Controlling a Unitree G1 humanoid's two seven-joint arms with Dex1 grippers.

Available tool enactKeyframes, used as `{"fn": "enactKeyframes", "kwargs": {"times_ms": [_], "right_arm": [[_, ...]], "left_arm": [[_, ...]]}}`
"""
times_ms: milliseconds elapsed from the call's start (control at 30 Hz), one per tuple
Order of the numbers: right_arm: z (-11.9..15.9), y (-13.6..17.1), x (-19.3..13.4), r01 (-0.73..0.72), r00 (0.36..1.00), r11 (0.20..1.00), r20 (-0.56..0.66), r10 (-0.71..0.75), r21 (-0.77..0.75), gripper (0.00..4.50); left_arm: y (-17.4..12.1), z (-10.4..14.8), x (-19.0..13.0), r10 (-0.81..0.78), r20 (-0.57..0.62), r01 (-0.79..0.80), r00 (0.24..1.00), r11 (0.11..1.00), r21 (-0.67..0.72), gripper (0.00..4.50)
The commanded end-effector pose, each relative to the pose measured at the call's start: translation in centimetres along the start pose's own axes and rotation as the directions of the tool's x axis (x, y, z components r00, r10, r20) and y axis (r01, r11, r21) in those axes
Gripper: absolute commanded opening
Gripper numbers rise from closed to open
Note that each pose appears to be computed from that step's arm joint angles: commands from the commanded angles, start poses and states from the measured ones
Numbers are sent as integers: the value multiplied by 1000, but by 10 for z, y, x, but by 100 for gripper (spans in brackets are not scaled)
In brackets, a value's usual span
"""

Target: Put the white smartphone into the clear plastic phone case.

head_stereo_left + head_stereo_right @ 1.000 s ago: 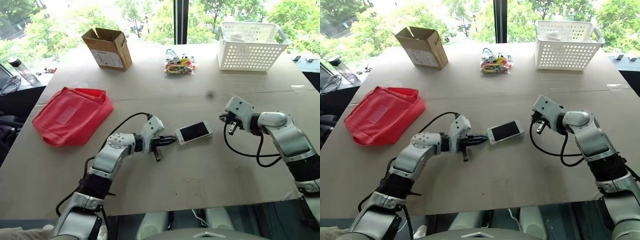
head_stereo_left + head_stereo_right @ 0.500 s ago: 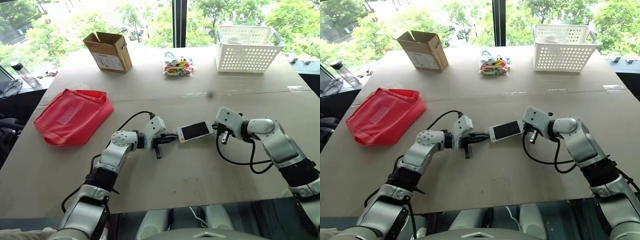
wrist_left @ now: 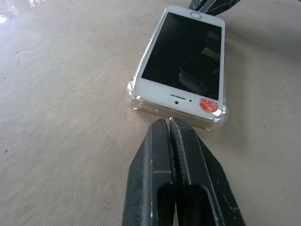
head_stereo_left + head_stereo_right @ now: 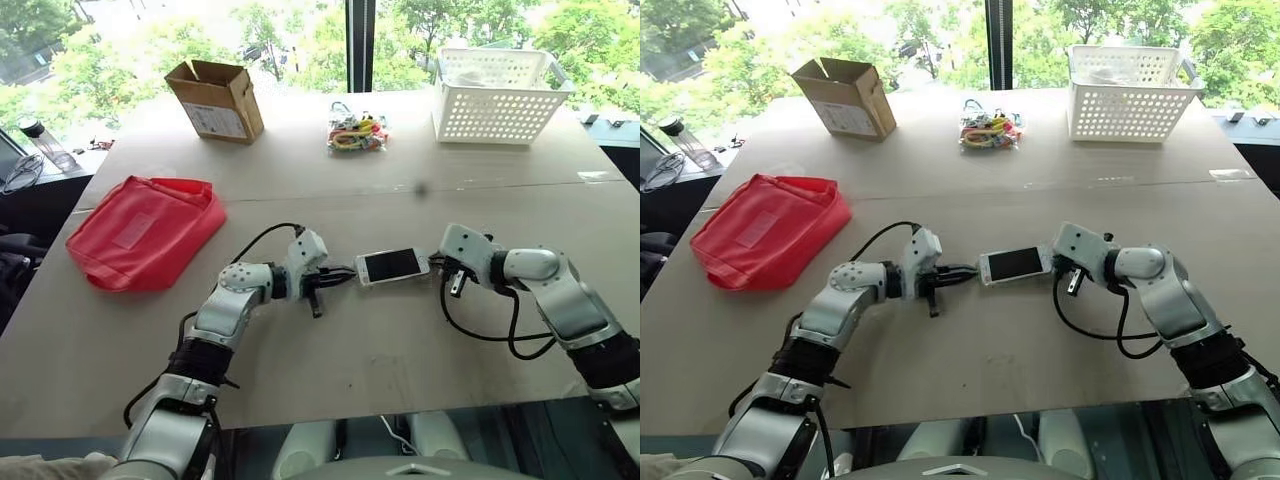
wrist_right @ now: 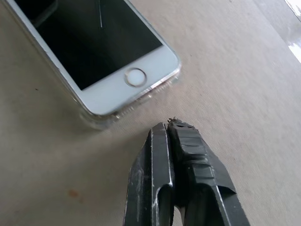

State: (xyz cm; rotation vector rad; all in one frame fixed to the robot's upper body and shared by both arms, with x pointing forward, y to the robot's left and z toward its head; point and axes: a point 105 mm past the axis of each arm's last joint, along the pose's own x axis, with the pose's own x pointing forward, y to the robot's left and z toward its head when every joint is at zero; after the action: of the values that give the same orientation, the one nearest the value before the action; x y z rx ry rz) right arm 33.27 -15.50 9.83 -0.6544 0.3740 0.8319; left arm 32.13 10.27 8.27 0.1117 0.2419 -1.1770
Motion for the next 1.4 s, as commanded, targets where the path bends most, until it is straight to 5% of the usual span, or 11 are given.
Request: {"fn": "enactKeyframes", "kwargs": {"times_ms": [33,500,733,967,1133,1167,1267,1400], "right_arm": [[18,-13,-16,47,995,998,85,-50,37,0],[57,0,3,-71,982,992,183,51,107,0],[-7,29,40,-204,966,956,-113,231,212,0],[-56,52,47,-302,877,907,-287,385,292,0],[-63,46,51,-285,876,916,-311,369,283,0],[-62,43,51,-276,884,922,-306,354,271,0],[-17,18,46,-235,966,930,-43,257,281,0],[19,1,13,-220,971,928,163,177,301,0]], "left_arm": [[-13,29,9,-78,75,77,994,997,20,8],[-22,15,61,-81,-81,83,993,996,26,8],[-23,12,62,-64,-84,66,994,997,26,8],[-20,6,62,-19,-83,21,996,1000,22,8],[-20,2,64,-16,-91,18,996,1000,22,8],[-21,1,65,-16,-92,18,996,1000,23,8],[-21,1,67,-18,-91,20,996,1000,22,8],[-22,0,69,-16,-88,18,996,1000,24,8]]}}
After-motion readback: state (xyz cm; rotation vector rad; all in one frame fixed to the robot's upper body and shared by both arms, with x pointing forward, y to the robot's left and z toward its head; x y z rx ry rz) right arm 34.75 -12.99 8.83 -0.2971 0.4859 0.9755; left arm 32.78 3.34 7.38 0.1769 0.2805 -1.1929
